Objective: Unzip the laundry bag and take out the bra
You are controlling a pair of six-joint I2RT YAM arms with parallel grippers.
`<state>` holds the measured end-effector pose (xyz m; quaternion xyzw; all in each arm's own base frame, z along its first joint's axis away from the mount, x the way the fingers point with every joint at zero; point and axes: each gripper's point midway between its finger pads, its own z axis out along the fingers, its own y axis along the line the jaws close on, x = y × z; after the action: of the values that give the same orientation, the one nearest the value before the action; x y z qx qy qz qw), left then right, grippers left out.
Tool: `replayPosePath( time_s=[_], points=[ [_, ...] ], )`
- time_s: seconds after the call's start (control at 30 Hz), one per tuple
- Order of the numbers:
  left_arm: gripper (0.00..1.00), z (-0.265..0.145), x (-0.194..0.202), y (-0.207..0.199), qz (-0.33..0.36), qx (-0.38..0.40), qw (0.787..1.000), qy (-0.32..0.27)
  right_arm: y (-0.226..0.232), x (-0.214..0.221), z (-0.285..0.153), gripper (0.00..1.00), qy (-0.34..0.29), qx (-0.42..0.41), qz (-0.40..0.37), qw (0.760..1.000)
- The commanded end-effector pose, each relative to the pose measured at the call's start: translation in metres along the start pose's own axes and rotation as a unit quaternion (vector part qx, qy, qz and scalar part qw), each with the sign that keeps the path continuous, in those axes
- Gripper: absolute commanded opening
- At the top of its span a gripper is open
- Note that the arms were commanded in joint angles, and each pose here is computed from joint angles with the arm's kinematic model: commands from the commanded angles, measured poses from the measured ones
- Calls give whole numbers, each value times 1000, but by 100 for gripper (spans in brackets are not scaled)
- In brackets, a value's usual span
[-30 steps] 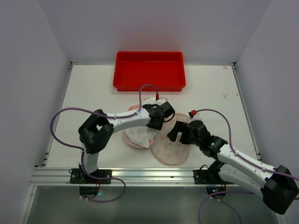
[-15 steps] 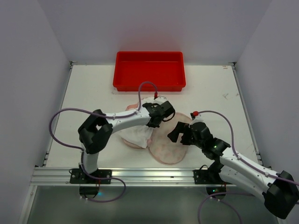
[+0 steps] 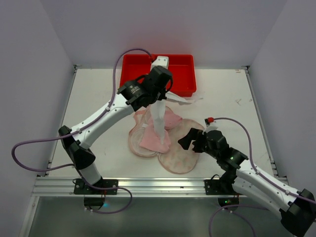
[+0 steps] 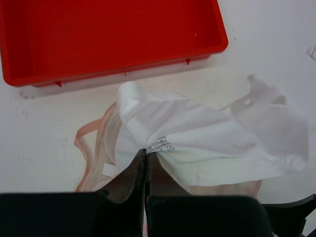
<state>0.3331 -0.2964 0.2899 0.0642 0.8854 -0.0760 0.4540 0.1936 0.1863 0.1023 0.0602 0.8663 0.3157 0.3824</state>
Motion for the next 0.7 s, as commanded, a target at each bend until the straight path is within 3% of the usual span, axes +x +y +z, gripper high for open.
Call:
replayPosePath(
  time_s=[0.0,0.17,0.3,0.47,0.67],
  points=[
    [0,-12,-30,9,41,6,999,-13,6,-16,-5,99,-25,-2,-4,1000],
    [0,0,-60,19,81,16,996,-45,12,-22,-9,99,-33,-12,-10,999],
    [0,15,-110,49,95,6,990,-100,19,-24,-10,99,-29,-20,-18,999],
    [0,19,-181,77,167,-38,965,-199,23,-27,-9,99,-25,-25,-26,999],
    [0,39,-231,107,239,-74,928,-276,28,-30,-9,99,-23,-31,-36,999]
  ],
)
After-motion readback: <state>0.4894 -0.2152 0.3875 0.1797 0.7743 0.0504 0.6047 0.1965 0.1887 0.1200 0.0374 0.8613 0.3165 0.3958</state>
